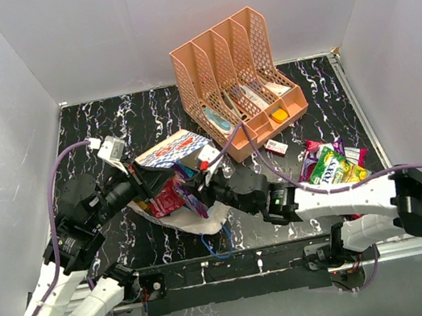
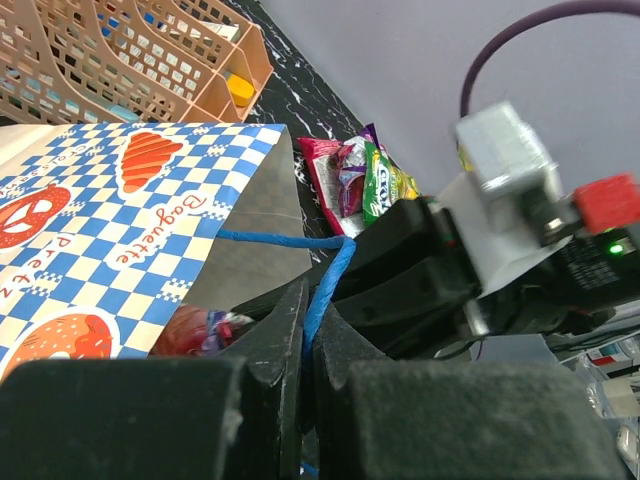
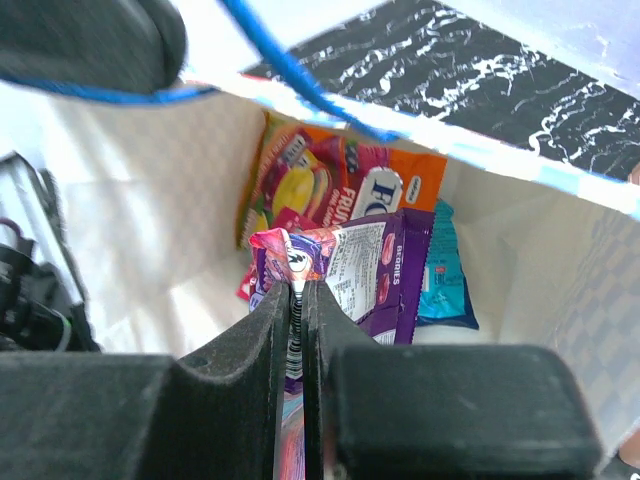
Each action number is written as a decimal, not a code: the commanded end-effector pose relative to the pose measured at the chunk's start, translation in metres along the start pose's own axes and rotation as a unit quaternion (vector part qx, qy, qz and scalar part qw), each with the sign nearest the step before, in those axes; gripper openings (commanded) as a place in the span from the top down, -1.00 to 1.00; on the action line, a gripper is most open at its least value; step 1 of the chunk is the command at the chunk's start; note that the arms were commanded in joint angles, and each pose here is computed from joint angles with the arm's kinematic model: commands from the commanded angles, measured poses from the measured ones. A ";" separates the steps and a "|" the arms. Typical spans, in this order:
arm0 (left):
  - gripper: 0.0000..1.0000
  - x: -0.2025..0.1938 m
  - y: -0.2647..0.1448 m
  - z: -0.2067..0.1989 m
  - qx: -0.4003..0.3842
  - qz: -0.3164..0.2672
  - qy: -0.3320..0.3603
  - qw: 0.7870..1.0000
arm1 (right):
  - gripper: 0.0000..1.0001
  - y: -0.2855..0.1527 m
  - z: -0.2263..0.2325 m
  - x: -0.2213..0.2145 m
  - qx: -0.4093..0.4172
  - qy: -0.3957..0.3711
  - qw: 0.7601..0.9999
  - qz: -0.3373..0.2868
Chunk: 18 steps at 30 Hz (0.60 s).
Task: Take the snacks out of the paper bag
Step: Take out the snack from the paper bag.
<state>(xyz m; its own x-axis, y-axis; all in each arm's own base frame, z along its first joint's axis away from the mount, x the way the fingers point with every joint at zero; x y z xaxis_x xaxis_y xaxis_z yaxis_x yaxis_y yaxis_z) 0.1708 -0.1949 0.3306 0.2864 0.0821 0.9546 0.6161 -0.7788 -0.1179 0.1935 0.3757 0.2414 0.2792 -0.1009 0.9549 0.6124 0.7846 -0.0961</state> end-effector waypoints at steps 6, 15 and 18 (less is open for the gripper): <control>1.00 -0.002 0.004 0.014 0.036 -0.001 0.004 0.999 | 0.85 -0.040 0.018 0.070 0.030 0.119 0.991 -0.056; 1.00 -0.010 0.010 0.031 0.076 0.011 0.006 0.997 | 0.85 -0.124 -0.004 0.129 -0.033 0.169 0.983 -0.056; 1.00 -0.009 0.011 0.032 0.075 0.011 0.011 0.997 | 0.85 -0.151 -0.018 0.140 -0.066 0.176 0.981 -0.054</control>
<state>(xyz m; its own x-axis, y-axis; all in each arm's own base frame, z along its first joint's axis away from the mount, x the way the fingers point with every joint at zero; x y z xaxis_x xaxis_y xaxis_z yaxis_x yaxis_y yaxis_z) 0.1940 -0.1869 0.3172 0.2991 0.0701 0.9516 0.7006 -0.6932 -0.1691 0.1559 0.2781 0.3495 0.4398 -0.3155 0.8408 0.6612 0.7473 -0.0654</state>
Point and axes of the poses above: each gripper's point midway between its finger pads, its own y axis out along the fingers, its own z axis along the line the jaws close on, x = y × z, the point moved 1 cm from there along -y, back along the fingers, and after that the axes turned 14 degrees about y, right-handed, at the moved point
